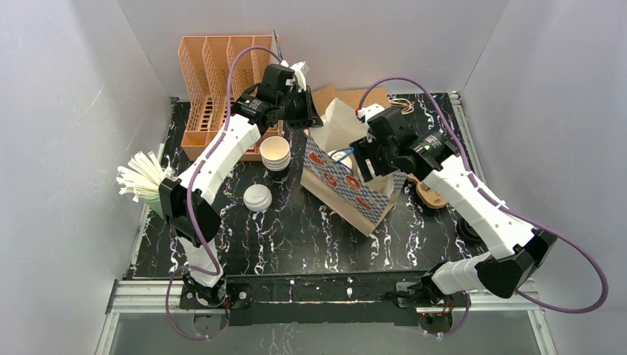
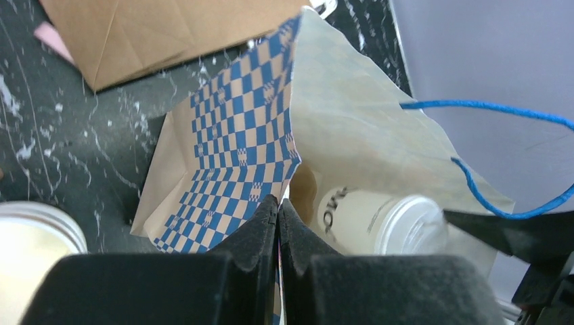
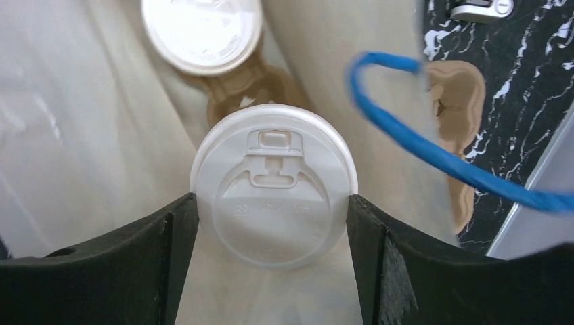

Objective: Pack the takeout coffee

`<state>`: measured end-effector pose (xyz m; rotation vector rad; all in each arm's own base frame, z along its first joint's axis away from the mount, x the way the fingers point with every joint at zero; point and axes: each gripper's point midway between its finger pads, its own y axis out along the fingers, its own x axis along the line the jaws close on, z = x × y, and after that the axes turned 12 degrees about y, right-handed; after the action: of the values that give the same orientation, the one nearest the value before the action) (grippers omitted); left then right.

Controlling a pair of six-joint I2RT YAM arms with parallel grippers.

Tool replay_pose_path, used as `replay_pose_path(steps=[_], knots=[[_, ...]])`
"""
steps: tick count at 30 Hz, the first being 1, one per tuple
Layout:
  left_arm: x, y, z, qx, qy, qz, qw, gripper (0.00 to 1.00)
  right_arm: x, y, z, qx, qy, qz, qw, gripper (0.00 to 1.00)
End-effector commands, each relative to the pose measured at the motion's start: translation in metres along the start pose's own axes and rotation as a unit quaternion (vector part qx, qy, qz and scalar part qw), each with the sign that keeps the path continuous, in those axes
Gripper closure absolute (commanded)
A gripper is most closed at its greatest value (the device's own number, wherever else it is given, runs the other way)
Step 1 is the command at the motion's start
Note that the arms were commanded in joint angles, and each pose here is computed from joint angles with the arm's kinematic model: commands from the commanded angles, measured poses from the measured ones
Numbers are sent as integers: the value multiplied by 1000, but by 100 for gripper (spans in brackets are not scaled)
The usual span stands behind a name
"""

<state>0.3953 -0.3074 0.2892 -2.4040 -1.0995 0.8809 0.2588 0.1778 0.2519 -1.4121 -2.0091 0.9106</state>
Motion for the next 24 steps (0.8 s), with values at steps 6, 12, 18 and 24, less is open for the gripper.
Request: replay_pose_path(steps=[6,12,18,24], knots=[[-16,-59,48,104,-48,-9,993,100,-30,-2,-56,-69,41,32,996,72],[-35,-90,81,149,-64,9,987,100,-16,7,-73,-79,50,2,996,72],[-71,-111,105,183,-84,52,978,100,6,18,-93,-79,51,-44,995,73],[-102,-109,127,197,-66,70,976,98,26,22,-106,-86,61,-79,991,72]])
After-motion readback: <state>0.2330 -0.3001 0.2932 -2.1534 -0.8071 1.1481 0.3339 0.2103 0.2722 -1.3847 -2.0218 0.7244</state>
